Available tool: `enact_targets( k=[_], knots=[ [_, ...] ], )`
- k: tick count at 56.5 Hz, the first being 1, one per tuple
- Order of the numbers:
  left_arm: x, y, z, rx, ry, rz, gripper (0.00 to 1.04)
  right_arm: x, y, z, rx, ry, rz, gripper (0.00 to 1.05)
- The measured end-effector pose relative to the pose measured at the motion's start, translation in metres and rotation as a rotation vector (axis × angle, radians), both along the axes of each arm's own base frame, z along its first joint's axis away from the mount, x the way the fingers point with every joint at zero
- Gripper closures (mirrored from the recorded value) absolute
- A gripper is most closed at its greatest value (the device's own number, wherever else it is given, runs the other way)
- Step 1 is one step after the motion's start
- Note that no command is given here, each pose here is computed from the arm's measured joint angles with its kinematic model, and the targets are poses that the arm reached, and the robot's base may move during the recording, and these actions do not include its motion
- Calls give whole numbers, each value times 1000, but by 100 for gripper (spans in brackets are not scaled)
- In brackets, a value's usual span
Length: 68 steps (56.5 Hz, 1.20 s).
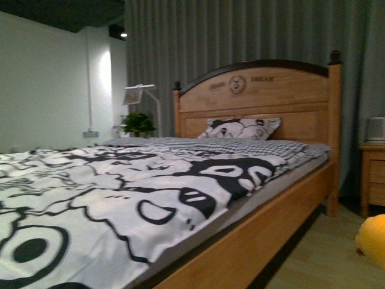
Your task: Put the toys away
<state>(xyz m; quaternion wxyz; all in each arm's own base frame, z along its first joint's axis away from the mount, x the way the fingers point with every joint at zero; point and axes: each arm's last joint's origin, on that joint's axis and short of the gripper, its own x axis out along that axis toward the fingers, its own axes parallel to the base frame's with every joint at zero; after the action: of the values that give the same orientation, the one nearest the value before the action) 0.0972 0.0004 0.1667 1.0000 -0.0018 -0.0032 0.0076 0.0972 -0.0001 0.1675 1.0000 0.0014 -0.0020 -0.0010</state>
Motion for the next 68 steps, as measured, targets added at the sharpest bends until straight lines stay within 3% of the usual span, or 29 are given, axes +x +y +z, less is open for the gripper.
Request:
enact_targets(
  k=[68],
  knots=[
    [0, -1, 0, 0, 0, -16, 6, 0, 0, 0, 0, -2, 4, 98]
  ],
)
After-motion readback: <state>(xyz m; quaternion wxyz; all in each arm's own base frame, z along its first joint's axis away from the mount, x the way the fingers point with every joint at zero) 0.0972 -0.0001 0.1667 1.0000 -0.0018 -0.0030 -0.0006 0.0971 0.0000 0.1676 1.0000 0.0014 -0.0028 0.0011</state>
